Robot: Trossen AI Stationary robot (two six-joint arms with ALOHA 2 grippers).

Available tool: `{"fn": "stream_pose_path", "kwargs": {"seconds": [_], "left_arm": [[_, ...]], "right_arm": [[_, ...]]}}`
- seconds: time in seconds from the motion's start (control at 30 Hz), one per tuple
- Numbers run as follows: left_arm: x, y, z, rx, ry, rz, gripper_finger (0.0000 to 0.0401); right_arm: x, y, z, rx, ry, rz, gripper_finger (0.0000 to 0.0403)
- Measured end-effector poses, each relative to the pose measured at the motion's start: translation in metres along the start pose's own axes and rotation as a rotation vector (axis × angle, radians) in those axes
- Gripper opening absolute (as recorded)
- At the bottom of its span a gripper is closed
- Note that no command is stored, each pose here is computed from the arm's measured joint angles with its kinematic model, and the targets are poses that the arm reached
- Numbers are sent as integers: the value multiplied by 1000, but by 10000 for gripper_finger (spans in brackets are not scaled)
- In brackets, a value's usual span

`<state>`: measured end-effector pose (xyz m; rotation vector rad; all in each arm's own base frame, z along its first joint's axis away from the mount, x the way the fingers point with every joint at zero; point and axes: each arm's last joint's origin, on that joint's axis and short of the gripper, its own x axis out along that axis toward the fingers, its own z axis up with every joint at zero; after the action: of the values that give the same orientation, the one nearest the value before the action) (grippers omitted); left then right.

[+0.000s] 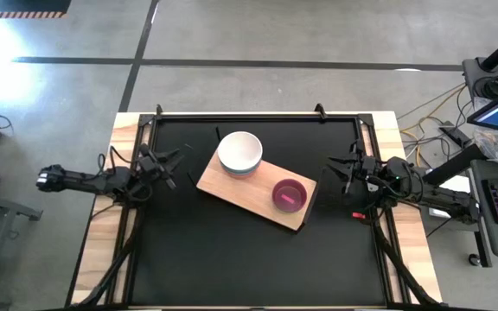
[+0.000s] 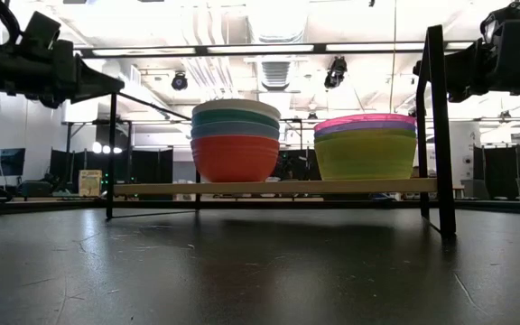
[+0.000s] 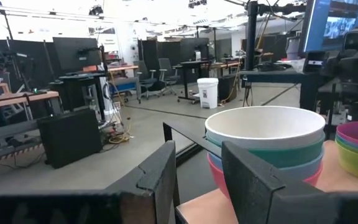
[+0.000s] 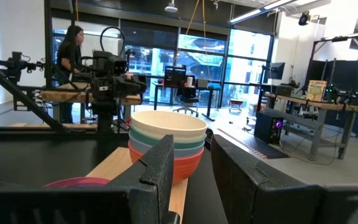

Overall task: Place and stack bowls onto a shelf
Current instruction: Return to Home Position

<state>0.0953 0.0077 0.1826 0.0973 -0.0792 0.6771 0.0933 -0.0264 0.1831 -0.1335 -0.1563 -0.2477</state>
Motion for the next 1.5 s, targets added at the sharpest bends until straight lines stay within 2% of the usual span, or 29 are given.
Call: {"fn": "stream_pose_path", "kwargs": {"seconds": [1.27,1.5], "left_arm": [[1,-1,-1,14,13,-3,113],[1,-1,-1,14,13,-4,113]], "right_arm": [[0,0,0,0,-1,1,98],[0,0,1,96,-8,1,98]]}}
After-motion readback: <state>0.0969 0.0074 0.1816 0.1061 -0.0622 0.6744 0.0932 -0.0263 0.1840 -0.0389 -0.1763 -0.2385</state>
